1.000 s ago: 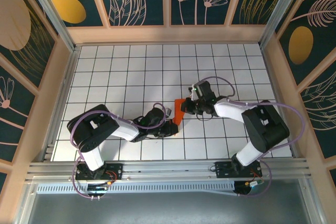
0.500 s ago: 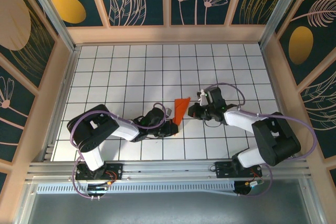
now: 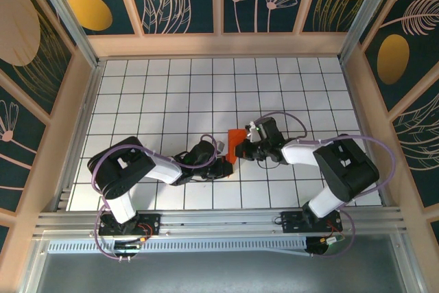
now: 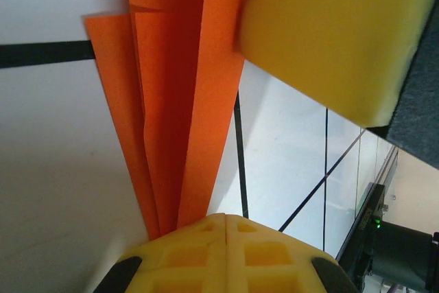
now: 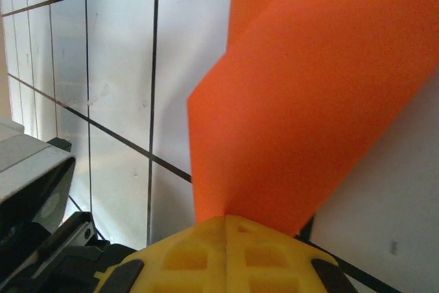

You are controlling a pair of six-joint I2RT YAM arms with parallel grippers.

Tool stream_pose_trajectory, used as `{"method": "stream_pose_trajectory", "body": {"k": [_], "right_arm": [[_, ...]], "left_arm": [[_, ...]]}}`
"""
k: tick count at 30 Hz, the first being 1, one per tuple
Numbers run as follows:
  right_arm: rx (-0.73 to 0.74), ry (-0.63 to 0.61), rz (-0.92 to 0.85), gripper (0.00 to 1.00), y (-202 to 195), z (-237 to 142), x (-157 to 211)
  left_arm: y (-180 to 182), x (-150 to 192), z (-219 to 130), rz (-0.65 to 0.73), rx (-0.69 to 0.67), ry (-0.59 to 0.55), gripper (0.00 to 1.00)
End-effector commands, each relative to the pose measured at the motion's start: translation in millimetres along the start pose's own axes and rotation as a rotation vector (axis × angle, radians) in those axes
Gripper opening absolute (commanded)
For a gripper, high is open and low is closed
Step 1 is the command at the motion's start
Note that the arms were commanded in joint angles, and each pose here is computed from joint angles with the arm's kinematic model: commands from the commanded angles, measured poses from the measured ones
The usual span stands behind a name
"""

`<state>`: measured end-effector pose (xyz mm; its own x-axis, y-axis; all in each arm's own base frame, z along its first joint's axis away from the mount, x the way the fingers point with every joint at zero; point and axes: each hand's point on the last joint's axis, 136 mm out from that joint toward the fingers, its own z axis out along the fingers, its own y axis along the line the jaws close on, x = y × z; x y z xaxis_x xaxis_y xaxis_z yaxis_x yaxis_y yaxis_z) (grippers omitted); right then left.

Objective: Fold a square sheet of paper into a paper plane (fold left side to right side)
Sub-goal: Fold the wing for the fifth time at the center of the table.

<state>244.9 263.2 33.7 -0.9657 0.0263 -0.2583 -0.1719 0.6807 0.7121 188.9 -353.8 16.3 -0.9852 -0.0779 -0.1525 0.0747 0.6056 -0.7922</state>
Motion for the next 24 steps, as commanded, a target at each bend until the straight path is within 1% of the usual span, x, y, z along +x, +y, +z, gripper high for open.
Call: {"method": "stream_pose_trajectory", "body": {"k": [1,11,16,20,24], "right_arm": [[-0.048,-0.008,-0.015,0.00,14.1,5.8,-8.5],[-0.037,0.001,-0.014,0.00,10.6,20.9,-10.5],[0.020,0.007,0.004,0.00,-0.2,24.7,-11.4],[0.119,0.050,0.054,0.00,-22.1,27.3,-1.0],[0.190,0.094,0.092,0.00,-40.9,27.8,13.3]], "left_arm": [[28.7,7.8,-0.1,-0.007,-0.115,0.016,0.00],[31.2,9.3,-0.6,-0.005,-0.121,0.018,0.00],[29.5,8.6,-2.2,-0.002,-0.115,0.012,0.00],[13.1,3.9,-8.3,0.012,-0.072,-0.006,0.00],[-18.3,-8.3,-20.6,0.040,-0.003,-0.041,0.00]]}}
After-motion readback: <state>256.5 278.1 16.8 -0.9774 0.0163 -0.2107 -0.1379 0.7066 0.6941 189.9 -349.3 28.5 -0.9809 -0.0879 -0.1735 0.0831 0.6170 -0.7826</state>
